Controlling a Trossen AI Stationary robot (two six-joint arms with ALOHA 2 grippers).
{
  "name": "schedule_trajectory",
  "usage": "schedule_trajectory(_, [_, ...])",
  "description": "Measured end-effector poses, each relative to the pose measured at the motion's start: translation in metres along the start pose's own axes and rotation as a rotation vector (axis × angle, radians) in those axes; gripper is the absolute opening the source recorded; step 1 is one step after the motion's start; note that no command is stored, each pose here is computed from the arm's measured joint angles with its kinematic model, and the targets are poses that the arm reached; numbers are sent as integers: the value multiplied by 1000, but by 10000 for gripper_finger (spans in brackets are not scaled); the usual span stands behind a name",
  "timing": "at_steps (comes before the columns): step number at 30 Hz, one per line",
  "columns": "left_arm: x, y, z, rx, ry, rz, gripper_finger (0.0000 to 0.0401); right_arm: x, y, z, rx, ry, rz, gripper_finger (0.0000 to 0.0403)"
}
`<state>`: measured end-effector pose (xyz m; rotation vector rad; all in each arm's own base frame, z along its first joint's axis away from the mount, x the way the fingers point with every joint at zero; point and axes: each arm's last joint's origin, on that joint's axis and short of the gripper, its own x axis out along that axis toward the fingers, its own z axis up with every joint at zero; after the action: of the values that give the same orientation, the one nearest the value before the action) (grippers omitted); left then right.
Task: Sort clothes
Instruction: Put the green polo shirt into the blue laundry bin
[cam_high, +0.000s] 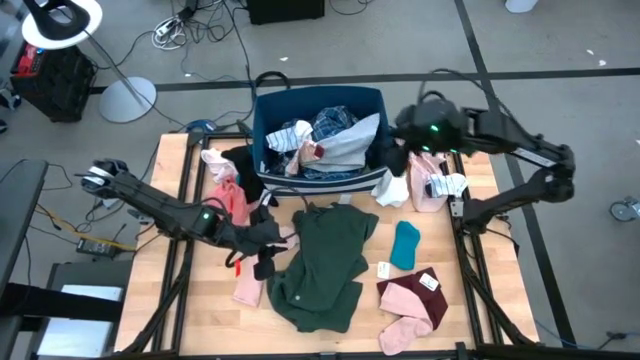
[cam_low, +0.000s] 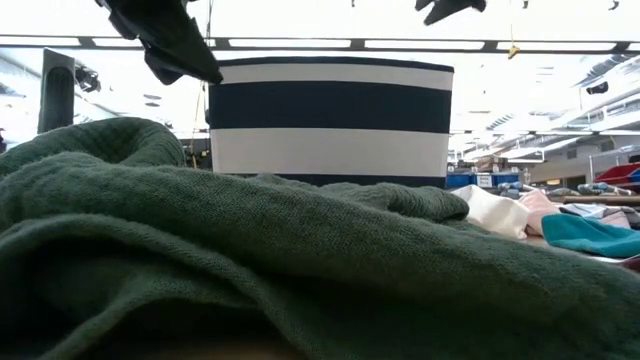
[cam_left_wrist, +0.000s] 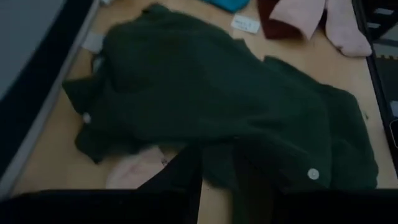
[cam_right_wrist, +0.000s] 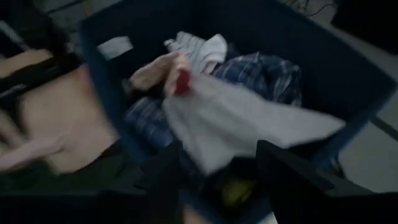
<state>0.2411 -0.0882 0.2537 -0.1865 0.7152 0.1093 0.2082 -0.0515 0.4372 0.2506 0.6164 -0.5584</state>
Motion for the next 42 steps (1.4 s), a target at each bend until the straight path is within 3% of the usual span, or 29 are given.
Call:
schedule_trajectory(7, [19, -11, -12, -160, 122, -63, 94, -32, 9, -35, 23, 17, 26, 205])
schedule_trajectory(14, [33, -32, -29, -333, 274, -160, 94, -33, 19, -70, 33, 56, 57, 204])
schedule_trajectory(27, [66, -47, -56, -381, 375, -94, 88, -9, 35, -118, 37, 166, 31, 201])
schedule_trajectory(32, [76, -45, -61, -357, 403, -76, 18, -1, 46, -135, 39, 164, 47, 200])
schedule_trajectory(36, [70, -49, -50, -331, 373, -108, 5, 8, 55, -156, 18, 113, 16, 199])
schedule_trajectory(42, [39, -59, 0, -208, 209, -156, 2, 32, 67, -200, -12, -26, -13, 199])
